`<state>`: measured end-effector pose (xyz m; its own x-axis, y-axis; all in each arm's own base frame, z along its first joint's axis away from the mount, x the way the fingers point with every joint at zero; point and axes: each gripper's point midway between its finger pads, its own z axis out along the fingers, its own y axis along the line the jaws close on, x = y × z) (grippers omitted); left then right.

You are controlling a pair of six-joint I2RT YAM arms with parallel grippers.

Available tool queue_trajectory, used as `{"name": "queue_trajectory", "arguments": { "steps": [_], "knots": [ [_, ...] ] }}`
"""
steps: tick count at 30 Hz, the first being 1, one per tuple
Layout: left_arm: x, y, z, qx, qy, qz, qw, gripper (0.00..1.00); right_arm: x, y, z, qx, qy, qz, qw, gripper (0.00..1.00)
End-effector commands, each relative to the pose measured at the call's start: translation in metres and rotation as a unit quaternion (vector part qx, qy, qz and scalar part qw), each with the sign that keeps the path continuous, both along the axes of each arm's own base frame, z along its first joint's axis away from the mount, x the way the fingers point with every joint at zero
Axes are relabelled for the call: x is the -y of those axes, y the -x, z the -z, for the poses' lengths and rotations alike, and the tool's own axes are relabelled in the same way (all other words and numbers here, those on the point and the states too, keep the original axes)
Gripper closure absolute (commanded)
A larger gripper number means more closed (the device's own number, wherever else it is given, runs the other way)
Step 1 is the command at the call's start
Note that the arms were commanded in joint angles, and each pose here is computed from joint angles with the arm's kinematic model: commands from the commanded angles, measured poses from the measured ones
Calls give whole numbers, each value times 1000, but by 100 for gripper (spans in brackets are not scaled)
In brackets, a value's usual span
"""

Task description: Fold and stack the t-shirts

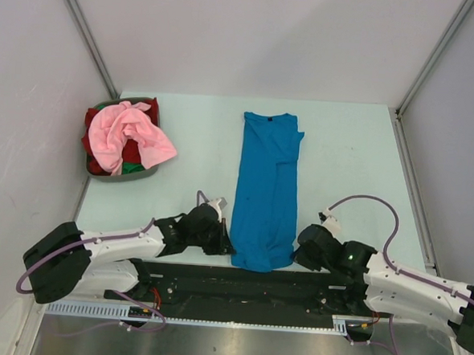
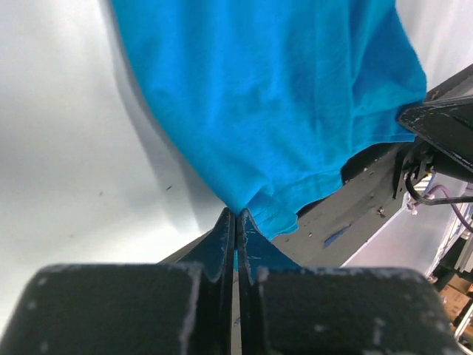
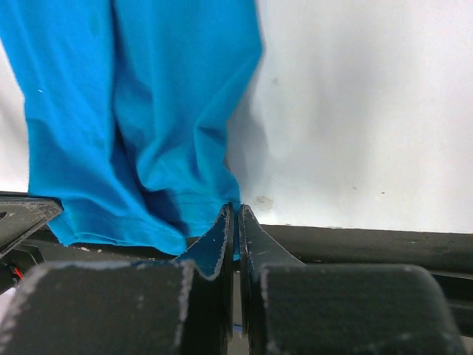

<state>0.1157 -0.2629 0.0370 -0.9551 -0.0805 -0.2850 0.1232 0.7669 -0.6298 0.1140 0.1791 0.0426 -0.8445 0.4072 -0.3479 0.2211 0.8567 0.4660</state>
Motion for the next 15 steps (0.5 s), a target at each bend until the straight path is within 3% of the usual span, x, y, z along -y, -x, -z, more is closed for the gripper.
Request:
{"name": "queue_trajectory", "arguments": {
  "steps": [1,11,15],
  "knots": [
    [15,-12,-20,24,7,12,1000,100,-14,-22,-31,55,-13,0,998,100],
    [31,-43,-59,64,5,7,998,100,-22,-63,-75,99,-36,8,994,100],
    [27,-70,-68,76,6,-13,997,100,-12,-96,-88,115,-39,30,992,100]
  ]
}}
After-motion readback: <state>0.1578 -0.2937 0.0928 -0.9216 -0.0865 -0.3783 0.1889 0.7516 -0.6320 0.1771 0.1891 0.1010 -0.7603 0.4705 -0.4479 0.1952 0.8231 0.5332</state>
